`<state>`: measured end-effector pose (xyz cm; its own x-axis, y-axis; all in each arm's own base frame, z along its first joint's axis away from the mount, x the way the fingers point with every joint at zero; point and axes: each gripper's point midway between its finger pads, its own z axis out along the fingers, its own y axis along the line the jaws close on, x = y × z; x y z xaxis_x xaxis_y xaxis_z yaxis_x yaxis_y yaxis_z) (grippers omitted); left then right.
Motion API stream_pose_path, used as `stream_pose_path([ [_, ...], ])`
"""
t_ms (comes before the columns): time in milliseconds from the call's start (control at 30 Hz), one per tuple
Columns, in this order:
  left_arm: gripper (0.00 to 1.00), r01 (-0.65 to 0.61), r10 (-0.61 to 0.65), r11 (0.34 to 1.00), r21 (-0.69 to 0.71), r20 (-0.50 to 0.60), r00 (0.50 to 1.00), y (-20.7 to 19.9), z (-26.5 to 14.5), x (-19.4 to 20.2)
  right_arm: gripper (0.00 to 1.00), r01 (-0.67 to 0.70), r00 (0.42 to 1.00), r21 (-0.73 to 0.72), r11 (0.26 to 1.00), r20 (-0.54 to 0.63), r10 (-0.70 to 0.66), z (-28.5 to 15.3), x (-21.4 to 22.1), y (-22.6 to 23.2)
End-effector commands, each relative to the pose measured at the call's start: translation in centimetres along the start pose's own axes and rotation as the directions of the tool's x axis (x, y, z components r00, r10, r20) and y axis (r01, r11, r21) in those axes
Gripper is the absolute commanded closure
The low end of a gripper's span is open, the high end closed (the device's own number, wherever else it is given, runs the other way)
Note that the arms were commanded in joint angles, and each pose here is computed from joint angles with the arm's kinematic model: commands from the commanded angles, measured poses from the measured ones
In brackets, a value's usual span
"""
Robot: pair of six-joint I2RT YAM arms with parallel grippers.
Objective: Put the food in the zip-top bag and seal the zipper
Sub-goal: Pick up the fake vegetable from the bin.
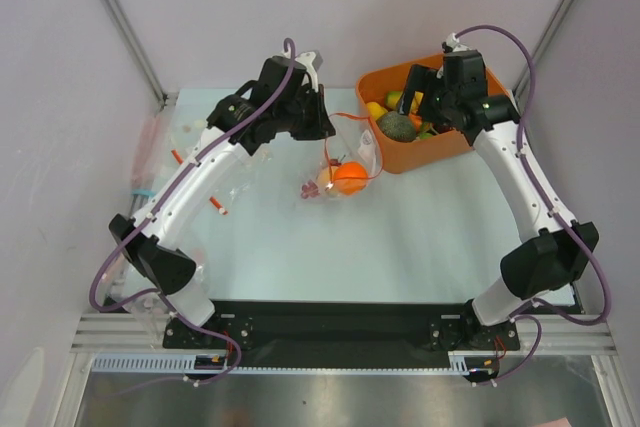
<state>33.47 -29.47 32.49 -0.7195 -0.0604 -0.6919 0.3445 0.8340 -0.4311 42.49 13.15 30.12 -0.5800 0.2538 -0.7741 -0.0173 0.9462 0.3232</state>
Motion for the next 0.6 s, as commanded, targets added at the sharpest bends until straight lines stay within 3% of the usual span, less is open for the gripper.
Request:
stream_pose_path([
  [0, 1.0, -0.022, 0.016, 0.998, 0.053, 0.115, 0.993, -1.8, -3.5, -2.7, 0.0, -0.023, 0.999, 0.014, 1.0, 0.029, 0.023, 0.1, -1.4, 0.0],
  [567, 1.0, -0.038, 0.037, 0.999, 0.013, 0.11, 0.993, -0.6, -3.3, -1.8, 0.0, -0.029, 0.992, 0.093, 0.995, -0.123, 0.04, 7.2, 0.4, -1.5],
])
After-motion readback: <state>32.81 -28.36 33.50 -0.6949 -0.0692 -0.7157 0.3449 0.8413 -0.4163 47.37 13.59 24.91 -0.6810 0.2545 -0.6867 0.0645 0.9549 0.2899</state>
